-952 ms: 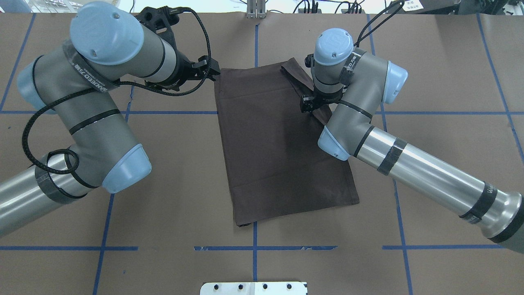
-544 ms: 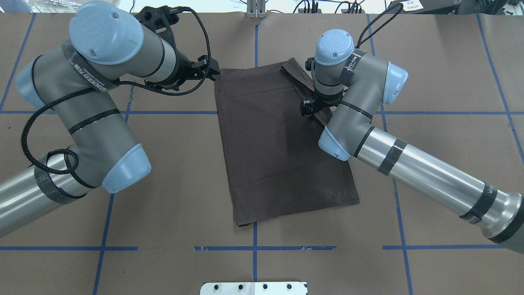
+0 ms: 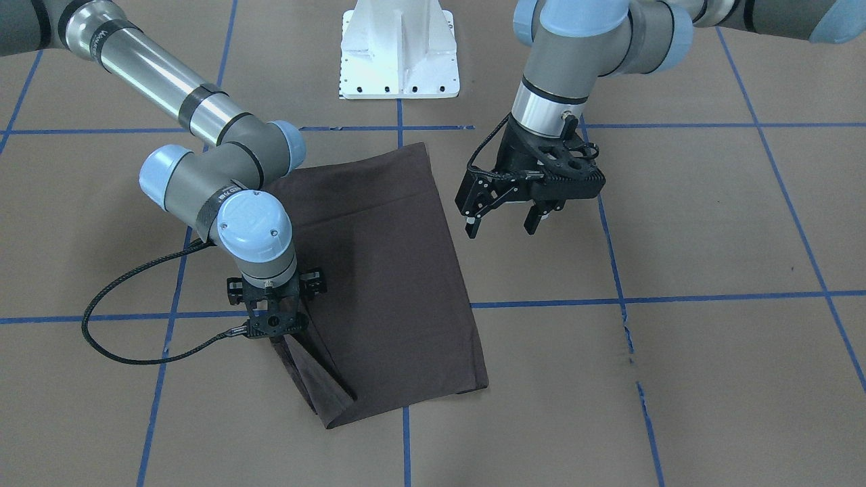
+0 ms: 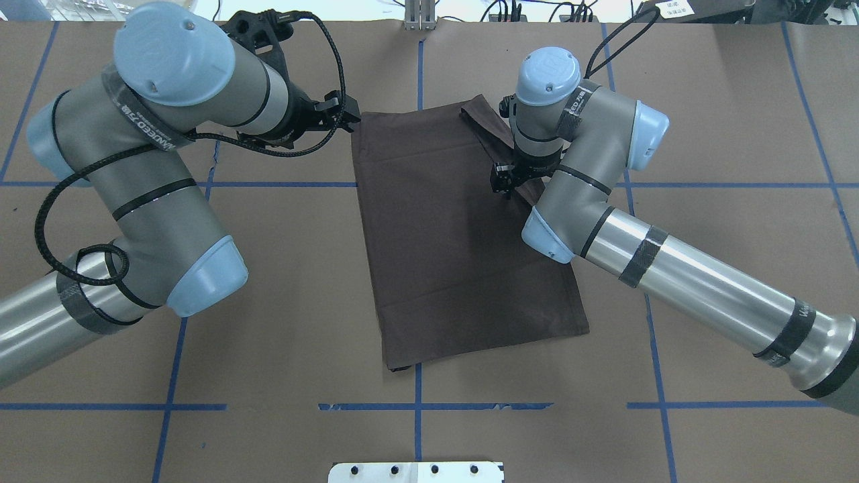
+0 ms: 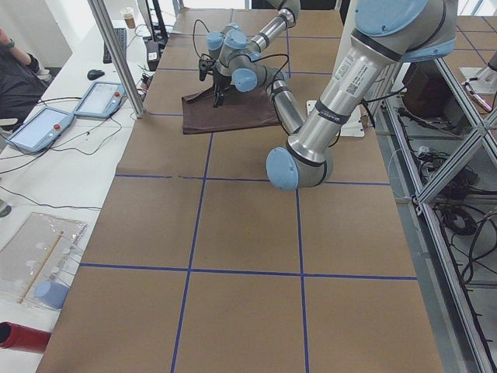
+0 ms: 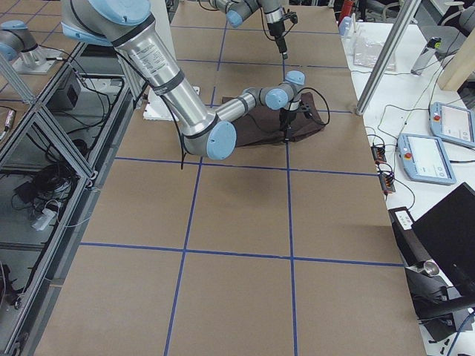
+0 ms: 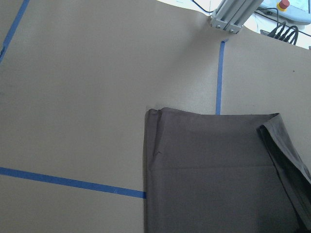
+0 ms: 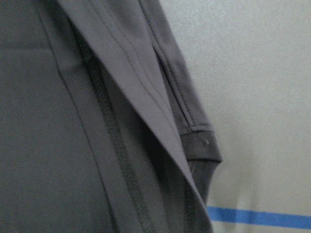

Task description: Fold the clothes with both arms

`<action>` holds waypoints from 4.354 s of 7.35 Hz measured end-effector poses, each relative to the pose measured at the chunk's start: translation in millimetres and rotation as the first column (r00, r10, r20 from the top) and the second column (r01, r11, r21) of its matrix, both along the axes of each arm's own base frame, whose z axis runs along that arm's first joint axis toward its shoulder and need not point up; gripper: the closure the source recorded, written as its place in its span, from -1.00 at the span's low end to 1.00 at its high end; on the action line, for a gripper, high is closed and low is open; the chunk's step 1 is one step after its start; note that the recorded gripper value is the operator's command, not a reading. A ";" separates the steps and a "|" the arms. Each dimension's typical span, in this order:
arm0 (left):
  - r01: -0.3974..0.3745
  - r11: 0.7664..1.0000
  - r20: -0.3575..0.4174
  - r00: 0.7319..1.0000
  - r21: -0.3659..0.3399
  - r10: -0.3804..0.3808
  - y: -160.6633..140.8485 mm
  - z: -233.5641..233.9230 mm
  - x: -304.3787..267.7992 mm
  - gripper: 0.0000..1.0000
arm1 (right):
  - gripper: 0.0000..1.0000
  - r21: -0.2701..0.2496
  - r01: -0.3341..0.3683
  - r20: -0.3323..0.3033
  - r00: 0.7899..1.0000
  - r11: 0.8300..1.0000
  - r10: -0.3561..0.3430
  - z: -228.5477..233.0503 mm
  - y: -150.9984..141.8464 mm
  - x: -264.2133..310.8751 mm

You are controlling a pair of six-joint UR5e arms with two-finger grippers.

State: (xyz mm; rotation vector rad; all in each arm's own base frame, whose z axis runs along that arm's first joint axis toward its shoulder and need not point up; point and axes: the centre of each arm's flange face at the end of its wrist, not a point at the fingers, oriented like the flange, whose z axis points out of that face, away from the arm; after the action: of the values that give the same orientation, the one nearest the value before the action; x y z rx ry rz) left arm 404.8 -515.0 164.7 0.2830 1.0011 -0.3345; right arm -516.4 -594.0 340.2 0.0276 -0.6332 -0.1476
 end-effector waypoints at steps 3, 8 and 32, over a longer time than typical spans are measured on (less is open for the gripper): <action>-0.001 1.000 -0.005 1.000 0.004 0.001 1.2 -3.0 -1.1 -1.00 | -1.00 -0.001 -0.016 -0.012 1.000 1.000 0.016 9.9 -11.0 15.1; -0.002 1.000 -0.010 1.000 0.008 0.003 2.3 -6.3 -0.9 -1.00 | -1.00 0.032 -0.029 -0.066 0.997 0.999 0.031 57.5 -75.7 107.3; -0.105 0.937 -0.130 0.989 -0.333 0.064 113.2 46.1 81.3 -1.00 | -1.00 0.034 -0.030 0.141 0.990 0.999 0.025 -28.9 -79.9 109.1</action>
State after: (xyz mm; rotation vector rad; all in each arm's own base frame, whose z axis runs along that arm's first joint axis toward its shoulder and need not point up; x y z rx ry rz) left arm 486.1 -401.8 210.8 -0.0940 1.0482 -0.4422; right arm -407.4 -673.8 311.3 0.0815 -0.7701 -0.1313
